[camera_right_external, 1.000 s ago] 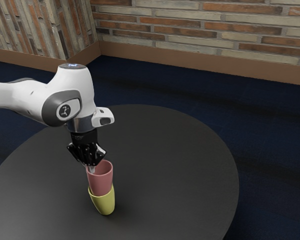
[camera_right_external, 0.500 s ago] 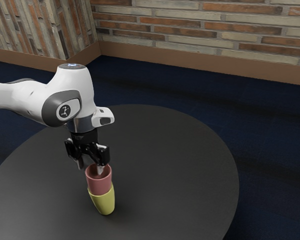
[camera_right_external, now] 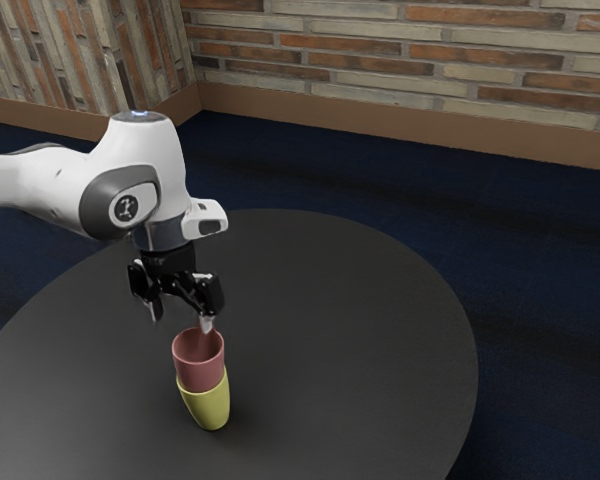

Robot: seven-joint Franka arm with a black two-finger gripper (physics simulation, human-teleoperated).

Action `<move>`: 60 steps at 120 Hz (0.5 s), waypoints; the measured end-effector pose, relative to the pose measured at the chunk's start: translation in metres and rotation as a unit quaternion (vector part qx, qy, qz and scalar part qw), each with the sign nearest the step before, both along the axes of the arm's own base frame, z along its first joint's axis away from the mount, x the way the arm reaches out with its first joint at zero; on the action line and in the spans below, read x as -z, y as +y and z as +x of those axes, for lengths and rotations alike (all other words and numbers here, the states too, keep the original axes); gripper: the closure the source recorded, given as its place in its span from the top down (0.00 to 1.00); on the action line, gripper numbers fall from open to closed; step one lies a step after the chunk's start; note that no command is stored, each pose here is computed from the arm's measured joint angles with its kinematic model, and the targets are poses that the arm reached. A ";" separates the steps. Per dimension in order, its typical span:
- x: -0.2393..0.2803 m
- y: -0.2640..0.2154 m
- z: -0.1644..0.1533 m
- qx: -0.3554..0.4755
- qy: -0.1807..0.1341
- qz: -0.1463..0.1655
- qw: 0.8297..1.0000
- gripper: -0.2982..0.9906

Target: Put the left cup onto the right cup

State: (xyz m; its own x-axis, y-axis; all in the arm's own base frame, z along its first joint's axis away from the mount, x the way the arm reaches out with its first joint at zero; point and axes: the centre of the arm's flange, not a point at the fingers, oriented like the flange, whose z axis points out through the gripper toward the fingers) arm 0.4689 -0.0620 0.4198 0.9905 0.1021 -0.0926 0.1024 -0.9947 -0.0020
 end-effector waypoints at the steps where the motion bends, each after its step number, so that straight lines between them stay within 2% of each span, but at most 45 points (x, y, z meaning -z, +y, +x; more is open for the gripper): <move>1: -0.001 0.000 0.001 0.000 -0.001 0.000 1.000 0.76; 32: -0.034 -0.003 0.012 0.005 -0.008 -0.003 1.000 0.76; 60: -0.090 -0.002 0.028 0.006 -0.019 -0.005 1.000 0.77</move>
State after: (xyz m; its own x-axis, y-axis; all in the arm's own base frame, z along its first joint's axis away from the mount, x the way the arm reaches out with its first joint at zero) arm 0.4970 -0.0644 0.5093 0.9945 0.0886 -0.0561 0.0894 -0.9959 0.0115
